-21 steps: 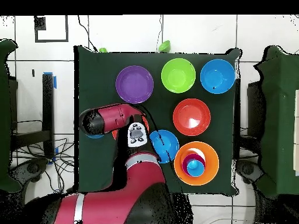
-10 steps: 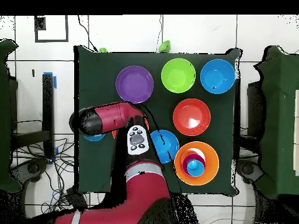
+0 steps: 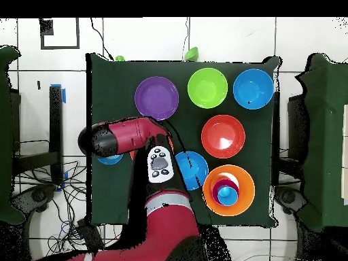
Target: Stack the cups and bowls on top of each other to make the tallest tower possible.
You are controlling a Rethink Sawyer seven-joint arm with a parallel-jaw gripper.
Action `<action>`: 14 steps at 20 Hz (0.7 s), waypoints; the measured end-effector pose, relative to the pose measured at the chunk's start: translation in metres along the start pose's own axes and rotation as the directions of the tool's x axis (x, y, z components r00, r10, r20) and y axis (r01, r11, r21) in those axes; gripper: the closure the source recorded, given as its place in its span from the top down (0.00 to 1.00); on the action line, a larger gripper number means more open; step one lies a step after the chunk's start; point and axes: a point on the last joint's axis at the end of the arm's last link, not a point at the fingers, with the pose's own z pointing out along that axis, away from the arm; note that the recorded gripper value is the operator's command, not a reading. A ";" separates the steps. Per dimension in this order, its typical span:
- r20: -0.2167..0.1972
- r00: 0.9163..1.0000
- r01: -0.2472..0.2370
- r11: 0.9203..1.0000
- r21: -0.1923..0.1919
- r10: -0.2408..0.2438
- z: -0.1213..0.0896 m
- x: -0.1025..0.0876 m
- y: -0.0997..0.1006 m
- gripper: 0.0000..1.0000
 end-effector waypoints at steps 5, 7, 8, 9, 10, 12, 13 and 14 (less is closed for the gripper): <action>-0.008 1.000 -0.007 1.000 -0.006 0.007 0.005 0.003 -0.002 1.00; -0.013 1.000 -0.008 1.000 -0.008 0.008 0.007 0.005 -0.002 1.00; -0.014 1.000 -0.009 1.000 -0.009 0.009 0.007 0.006 -0.002 1.00; -0.016 1.000 -0.008 1.000 -0.009 0.008 0.008 0.007 -0.002 1.00; -0.016 1.000 -0.008 1.000 -0.010 0.008 0.008 0.007 -0.001 1.00; -0.016 1.000 -0.008 1.000 -0.010 0.008 0.008 0.007 -0.002 1.00; -0.016 1.000 -0.009 1.000 -0.010 0.008 0.008 0.007 -0.002 1.00; -0.017 1.000 -0.009 1.000 -0.010 0.009 0.008 0.007 -0.002 1.00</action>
